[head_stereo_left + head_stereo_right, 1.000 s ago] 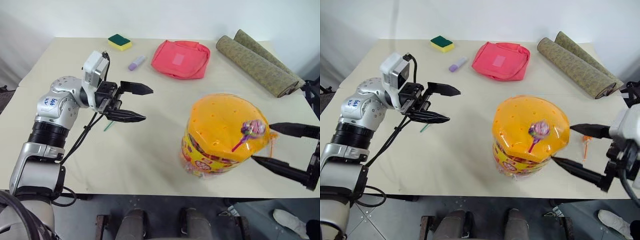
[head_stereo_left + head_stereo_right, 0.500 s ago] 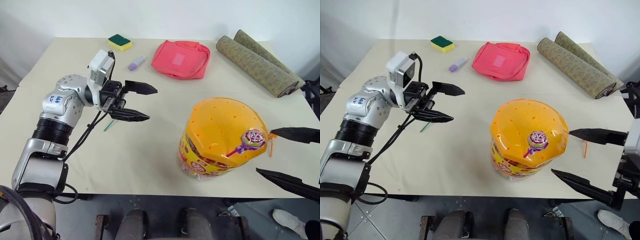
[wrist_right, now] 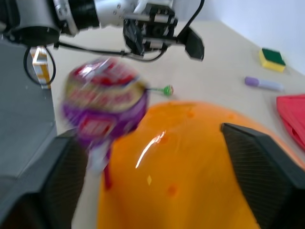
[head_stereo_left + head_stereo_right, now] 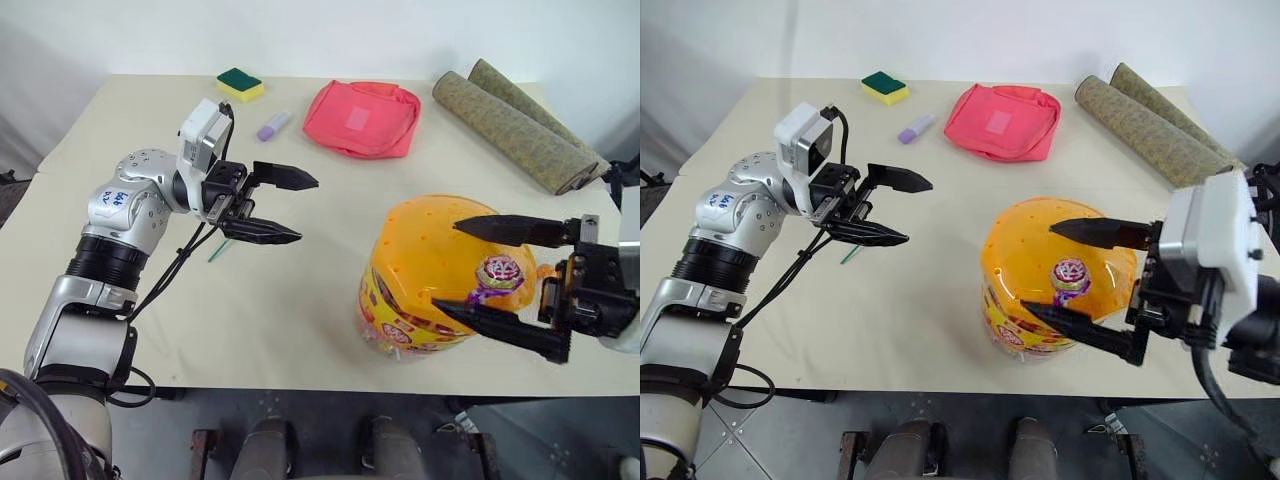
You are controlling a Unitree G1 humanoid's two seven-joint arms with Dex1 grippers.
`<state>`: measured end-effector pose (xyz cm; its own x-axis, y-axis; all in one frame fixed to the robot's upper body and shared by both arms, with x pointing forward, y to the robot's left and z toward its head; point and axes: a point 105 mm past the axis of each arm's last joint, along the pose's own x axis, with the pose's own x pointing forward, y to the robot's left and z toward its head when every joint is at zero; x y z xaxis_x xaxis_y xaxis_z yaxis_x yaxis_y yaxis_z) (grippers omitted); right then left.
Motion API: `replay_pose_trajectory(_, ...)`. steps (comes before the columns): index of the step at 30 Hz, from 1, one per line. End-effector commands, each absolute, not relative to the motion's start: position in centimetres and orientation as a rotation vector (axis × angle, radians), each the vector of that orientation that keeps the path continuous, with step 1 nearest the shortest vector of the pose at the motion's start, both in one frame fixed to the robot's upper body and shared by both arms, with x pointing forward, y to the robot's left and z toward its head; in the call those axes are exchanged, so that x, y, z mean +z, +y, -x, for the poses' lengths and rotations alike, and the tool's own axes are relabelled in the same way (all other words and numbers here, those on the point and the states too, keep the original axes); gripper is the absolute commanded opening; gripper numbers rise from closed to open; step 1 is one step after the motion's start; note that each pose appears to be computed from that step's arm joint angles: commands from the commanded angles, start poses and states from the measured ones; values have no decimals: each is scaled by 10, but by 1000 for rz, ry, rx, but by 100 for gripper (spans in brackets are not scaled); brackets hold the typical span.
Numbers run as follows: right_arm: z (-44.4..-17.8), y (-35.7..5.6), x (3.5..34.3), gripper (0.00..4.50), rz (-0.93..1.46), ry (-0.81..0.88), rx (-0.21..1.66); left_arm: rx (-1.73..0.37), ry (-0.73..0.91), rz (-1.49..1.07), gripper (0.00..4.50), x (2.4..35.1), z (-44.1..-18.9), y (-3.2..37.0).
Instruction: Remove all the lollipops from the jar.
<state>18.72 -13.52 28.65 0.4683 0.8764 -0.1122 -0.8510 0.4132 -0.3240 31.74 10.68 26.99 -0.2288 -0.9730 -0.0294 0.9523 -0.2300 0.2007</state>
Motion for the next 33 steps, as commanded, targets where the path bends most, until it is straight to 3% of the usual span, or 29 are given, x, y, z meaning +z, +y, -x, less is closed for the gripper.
replay_pose_trajectory(1, -187, -133, 287, 292, 361, -75, 1090, -1910, -208, -206, 450, 278, -300, 115)
replay_pose_trajectory(10, -181, -129, 300, 3, 363, -104, 1107, -1909, -210, -202, 450, 276, -298, 116)
replay_pose_trajectory(22, -178, -126, 329, 3, 405, -205, 1117, -1914, -229, -201, 450, 277, -297, 115)
replay_pose_trajectory(29, -201, -158, 357, 3, 476, -249, 949, -1920, -240, -199, 450, 278, -297, 114)
replay_pose_trajectory(33, -229, -212, 385, 3, 447, -315, 678, -1930, -248, -193, 450, 279, -294, 113)
